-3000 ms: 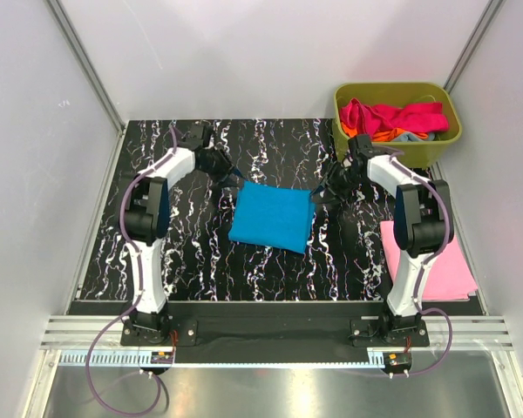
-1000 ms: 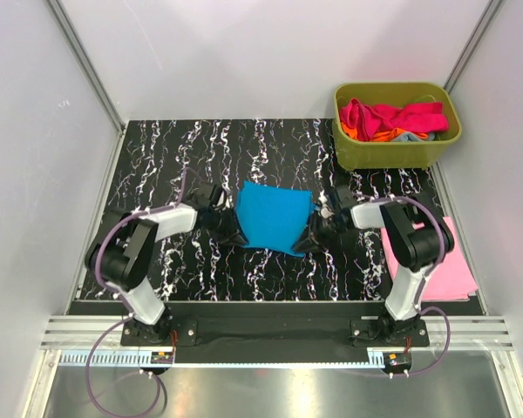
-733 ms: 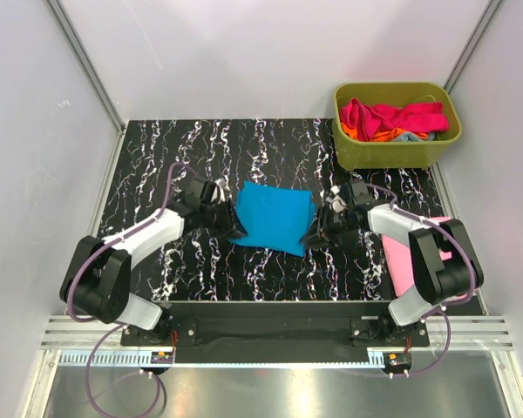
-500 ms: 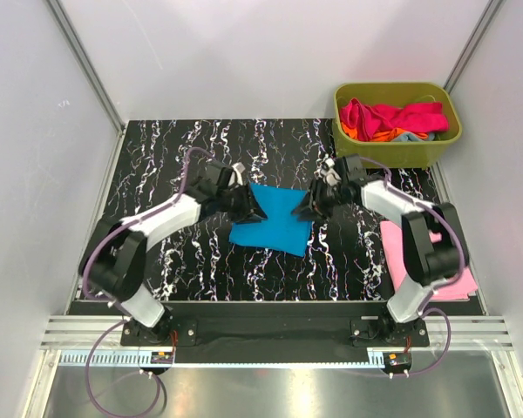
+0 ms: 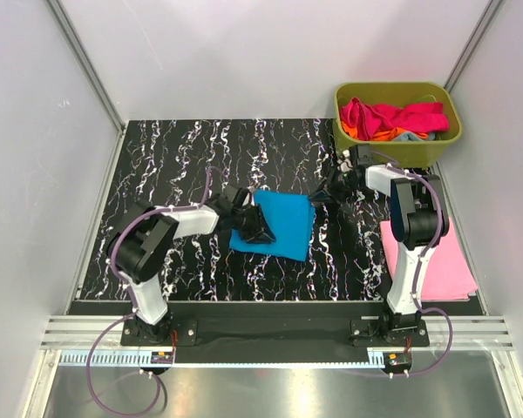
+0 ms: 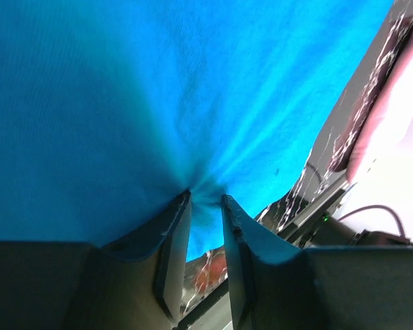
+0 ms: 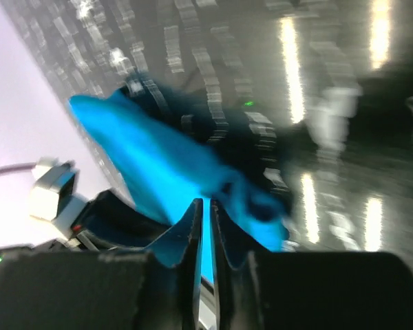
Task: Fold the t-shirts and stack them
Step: Fold the tshirt, then neatly place the folded tshirt to the corner
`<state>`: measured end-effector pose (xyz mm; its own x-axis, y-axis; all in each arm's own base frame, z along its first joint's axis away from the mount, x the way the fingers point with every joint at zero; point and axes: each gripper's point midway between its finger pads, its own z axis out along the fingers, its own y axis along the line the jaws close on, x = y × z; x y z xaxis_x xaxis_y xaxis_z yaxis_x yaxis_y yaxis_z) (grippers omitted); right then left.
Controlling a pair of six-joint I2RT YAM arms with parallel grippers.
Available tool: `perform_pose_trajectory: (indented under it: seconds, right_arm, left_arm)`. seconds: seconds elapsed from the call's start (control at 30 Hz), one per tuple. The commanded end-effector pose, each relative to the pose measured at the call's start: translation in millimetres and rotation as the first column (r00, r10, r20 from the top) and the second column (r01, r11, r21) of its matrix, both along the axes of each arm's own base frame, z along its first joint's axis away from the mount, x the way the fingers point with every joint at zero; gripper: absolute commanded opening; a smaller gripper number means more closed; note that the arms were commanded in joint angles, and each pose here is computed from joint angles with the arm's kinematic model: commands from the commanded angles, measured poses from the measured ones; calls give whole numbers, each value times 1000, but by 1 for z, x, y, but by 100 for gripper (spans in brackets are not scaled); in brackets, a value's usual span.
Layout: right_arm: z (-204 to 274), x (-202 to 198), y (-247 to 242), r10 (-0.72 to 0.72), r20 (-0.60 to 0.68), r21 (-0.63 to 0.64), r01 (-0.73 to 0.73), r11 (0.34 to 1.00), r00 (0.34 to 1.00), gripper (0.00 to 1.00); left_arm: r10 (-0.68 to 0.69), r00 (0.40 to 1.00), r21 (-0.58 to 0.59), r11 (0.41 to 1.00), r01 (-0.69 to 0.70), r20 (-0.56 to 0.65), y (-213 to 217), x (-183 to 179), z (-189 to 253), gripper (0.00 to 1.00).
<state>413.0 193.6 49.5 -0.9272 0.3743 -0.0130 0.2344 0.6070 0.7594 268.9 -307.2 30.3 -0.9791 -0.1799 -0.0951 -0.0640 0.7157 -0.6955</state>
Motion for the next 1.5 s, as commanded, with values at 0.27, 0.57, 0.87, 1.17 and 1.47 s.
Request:
perform_pose_trajectory:
  seconds: [0.27, 0.57, 0.87, 1.17, 1.47]
  right_arm:
    - [41, -31, -33, 16, 116, -115, -3, 993, 993, 55]
    - [19, -44, -19, 49, 64, -37, -46, 998, 997, 74]
    - [-13, -37, 0, 79, 63, -140, -70, 988, 995, 100]
    - [-41, -39, -10, 41, 14, -266, -36, 963, 999, 100]
    - [-57, -37, -1, 45, -10, -282, -46, 958, 999, 85]
  left_arm:
    - [-92, 979, 19, 996, 90, 182, 13, -7, 83, 49]
    - [-58, 978, 11, 998, 57, 201, 19, -4, 112, 50]
    - [43, 967, -26, 999, -38, 250, 58, -9, 147, 50]
    - [122, 960, -22, 992, -121, 253, 100, -21, 145, 50]
    - [152, 953, -40, 988, -147, 262, 109, -25, 150, 50]
